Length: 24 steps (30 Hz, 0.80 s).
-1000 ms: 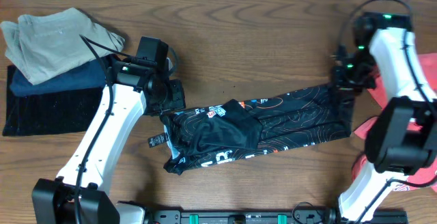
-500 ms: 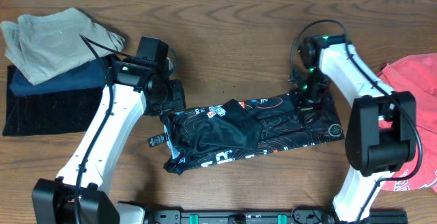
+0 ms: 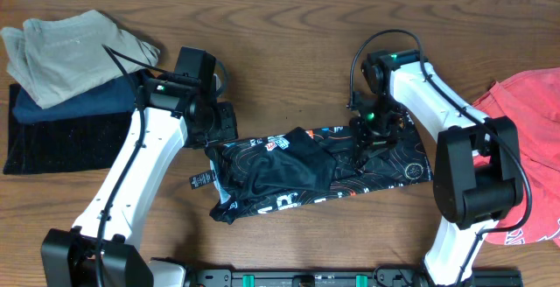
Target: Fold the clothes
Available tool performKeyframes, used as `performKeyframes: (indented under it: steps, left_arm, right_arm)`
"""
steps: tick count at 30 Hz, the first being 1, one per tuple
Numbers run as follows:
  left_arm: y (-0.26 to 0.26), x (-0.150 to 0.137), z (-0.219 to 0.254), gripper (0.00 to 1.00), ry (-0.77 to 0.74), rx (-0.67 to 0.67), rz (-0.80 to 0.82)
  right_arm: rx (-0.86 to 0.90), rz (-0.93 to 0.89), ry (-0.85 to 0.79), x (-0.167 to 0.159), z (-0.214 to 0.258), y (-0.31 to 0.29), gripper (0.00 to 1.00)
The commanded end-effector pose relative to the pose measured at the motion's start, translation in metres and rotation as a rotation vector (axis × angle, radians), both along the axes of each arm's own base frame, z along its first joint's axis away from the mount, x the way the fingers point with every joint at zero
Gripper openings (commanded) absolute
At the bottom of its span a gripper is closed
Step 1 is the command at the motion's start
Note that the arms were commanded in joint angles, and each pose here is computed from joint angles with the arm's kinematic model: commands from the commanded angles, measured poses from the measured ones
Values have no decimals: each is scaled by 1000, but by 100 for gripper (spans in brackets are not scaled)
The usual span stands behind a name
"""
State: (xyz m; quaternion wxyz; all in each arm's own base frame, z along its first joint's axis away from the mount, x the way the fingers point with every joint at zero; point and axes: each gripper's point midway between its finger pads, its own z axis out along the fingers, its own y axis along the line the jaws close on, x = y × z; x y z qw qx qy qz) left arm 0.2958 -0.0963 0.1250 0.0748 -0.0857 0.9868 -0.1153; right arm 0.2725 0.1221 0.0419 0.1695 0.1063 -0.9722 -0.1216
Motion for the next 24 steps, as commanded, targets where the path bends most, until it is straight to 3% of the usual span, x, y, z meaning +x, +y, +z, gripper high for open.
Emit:
performKeyframes:
  steps: [1, 2, 4, 9, 11, 16, 21, 24]
  left_arm:
    - [3, 2, 3, 49, -8, 10, 13]
    - [3, 2, 3, 49, -8, 10, 13]
    - [3, 2, 3, 49, -8, 10, 13]
    - [3, 2, 3, 49, -8, 10, 13]
    - [3, 2, 3, 49, -8, 10, 13]
    - [3, 3, 3, 49, -12, 10, 13]
    - [3, 3, 3, 49, -11, 9, 12]
    - [3, 3, 3, 49, -11, 9, 12]
  right_arm:
    - [111, 30, 21, -8, 7, 23, 33]
    - [109, 36, 22, -8, 8, 22, 25]
    - [91, 33, 22, -8, 8, 16, 19]
    - [-208, -113, -20, 5, 2, -37, 22]
    - [-293, -159, -43, 11, 1, -54, 23]
    - [-302, -184, -60, 16, -1, -60, 26]
    - [-293, -194, -93, 23, -7, -58, 41]
    - [-290, -199, -106, 24, -15, -57, 44]
